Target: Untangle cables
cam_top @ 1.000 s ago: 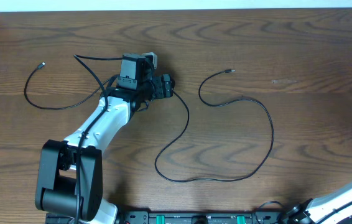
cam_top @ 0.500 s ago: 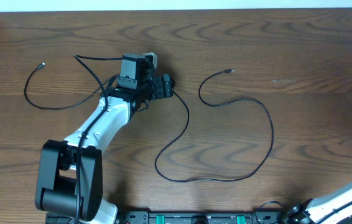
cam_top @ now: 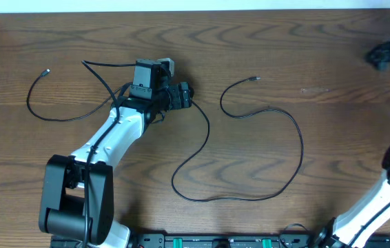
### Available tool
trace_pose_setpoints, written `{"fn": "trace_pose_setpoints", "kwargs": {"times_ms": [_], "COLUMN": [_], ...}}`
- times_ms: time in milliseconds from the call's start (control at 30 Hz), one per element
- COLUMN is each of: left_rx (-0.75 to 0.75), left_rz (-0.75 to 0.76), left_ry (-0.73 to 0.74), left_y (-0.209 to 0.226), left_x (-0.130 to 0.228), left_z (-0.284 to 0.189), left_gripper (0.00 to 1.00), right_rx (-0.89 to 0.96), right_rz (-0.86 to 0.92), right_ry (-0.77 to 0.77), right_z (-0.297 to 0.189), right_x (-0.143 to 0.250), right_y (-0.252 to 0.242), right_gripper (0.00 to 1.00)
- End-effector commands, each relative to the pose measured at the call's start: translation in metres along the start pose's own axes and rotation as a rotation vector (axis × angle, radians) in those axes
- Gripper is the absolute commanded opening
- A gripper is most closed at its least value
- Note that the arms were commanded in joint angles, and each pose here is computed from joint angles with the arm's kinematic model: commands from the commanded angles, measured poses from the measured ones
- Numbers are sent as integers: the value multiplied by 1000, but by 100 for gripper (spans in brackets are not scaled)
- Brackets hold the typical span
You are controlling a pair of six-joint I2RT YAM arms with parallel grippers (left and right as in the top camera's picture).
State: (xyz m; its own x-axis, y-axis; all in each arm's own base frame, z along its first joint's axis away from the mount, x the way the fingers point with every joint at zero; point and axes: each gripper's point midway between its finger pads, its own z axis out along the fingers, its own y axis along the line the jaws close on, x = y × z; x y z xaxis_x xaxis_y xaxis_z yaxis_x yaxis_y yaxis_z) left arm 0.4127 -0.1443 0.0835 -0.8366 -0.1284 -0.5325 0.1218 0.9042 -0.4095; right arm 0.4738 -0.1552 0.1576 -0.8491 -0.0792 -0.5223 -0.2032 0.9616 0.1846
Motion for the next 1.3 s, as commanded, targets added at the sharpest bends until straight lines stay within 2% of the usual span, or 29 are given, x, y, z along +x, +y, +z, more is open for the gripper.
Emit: {"fn": "trace_pose_setpoints", "kwargs": {"times_ms": [0,133,367,733,967,1000,1033,1067,1100,1133,1167,1267], "left_rx": [15,15,15,15,15,15,15,15,15,15,15,15], "left_rz": [11,11,11,11,11,11,11,11,11,11,12,11], "left_ry": [-30,-31,-31,-31,-30,-30,-30,-30,-31,-30,-30,-30], "left_y": [-7,-7,-7,-7,-7,-7,-7,-7,-7,-7,-7,-7], "left_x": [-11,-11,-11,-11,-11,-11,-11,-11,-11,-11,-11,-11], "left_z": [-8,-8,-8,-8,-8,-8,-8,-8,-8,-8,-8,-8], "left_gripper": [84,84,85,84,84,84,84,84,85,84,84,84], "right_rx": [-100,-209,-356,-456,-490,-493,-494,-495,-494,-491,-483,-449], "right_rz": [-176,-269,-433,-515,-535,-540,-543,-544,-544,-546,-550,-566], "right_ry": [105,207,333,441,487,490,491,491,491,492,494,510], "right_z": [40,83,115,137,140,140,140,141,141,141,141,143], "right_x": [29,65,114,161,180,181,182,182,182,182,182,183], "right_y": [36,83,146,201,218,221,222,223,222,222,220,214], "right_gripper": [99,99,99,99,98,91,80,61,33,11,1,1]}}
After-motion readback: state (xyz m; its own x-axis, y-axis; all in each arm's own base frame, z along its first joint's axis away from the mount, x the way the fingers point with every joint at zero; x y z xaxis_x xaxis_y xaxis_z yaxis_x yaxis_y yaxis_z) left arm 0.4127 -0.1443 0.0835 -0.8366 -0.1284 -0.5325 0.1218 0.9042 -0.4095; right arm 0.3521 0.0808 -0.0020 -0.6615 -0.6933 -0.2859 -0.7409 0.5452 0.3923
